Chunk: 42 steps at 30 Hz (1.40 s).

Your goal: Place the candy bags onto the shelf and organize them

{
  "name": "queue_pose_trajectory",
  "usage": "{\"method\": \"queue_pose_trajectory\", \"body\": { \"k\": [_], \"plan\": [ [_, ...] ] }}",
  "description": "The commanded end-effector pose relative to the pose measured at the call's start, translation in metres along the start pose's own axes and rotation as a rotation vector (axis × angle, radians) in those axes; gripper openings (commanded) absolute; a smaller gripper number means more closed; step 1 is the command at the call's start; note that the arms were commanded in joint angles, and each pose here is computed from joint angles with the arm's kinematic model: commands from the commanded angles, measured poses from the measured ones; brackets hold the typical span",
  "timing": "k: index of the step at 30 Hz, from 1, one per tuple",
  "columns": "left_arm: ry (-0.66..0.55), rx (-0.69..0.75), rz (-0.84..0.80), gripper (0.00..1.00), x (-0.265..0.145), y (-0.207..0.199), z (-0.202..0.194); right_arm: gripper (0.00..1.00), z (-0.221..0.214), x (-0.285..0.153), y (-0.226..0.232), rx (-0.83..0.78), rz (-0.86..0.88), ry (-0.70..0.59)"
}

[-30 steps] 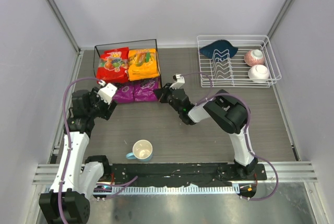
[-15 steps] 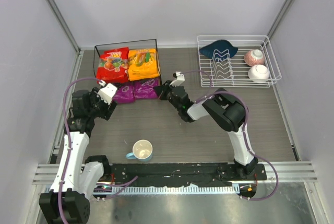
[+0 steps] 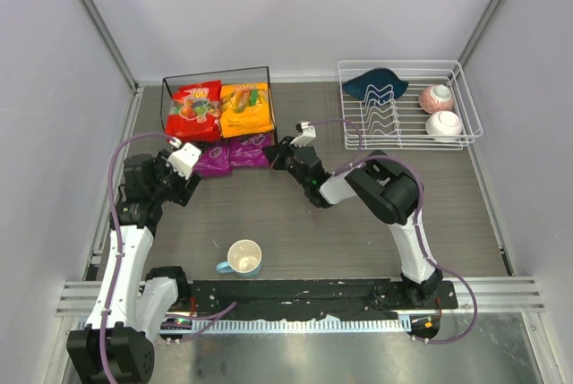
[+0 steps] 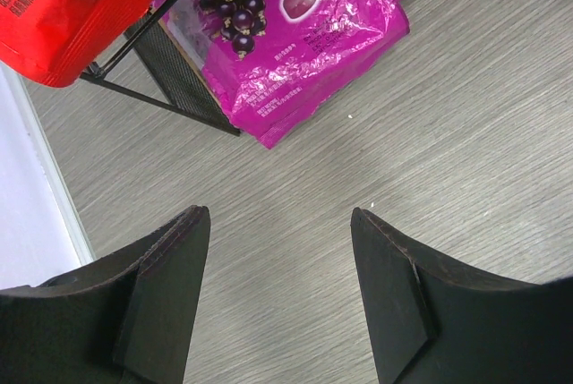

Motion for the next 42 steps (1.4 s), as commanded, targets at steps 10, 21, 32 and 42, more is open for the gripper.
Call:
{"method": "queue_pose_trajectory", "body": {
  "k": [10, 21, 32, 42],
  "plan": [
    [-0.037, 0.029, 0.020, 0.68, 0.003, 0.005, 0.005, 0.52, 0.039, 0.001, 0.001, 0.035, 0.010, -0.161],
    [-0.038, 0.025, 0.016, 0.68, 0.001, 0.004, 0.005, 0.61, 0.038, -0.027, -0.001, 0.059, 0.029, -0.157],
    [-0.043, 0.019, 0.020, 0.68, -0.001, 0.003, 0.005, 0.58, 0.021, -0.059, 0.026, 0.001, 0.121, -0.044],
    [-0.078, -0.075, 0.000, 0.69, -0.006, 0.003, 0.014, 0.01, -0.012, -0.043, 0.081, -0.040, 0.290, 0.059]
  ]
}}
Point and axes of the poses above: each gripper's point midway between its finger pads, its own x axis out along the fingers, its own y axis along the line the jaws close on, z = x × y, the point moved 9 cm from there along -x, back along the fingers, and after that the axes turned 15 degrees about -x, right-handed, at the moved point
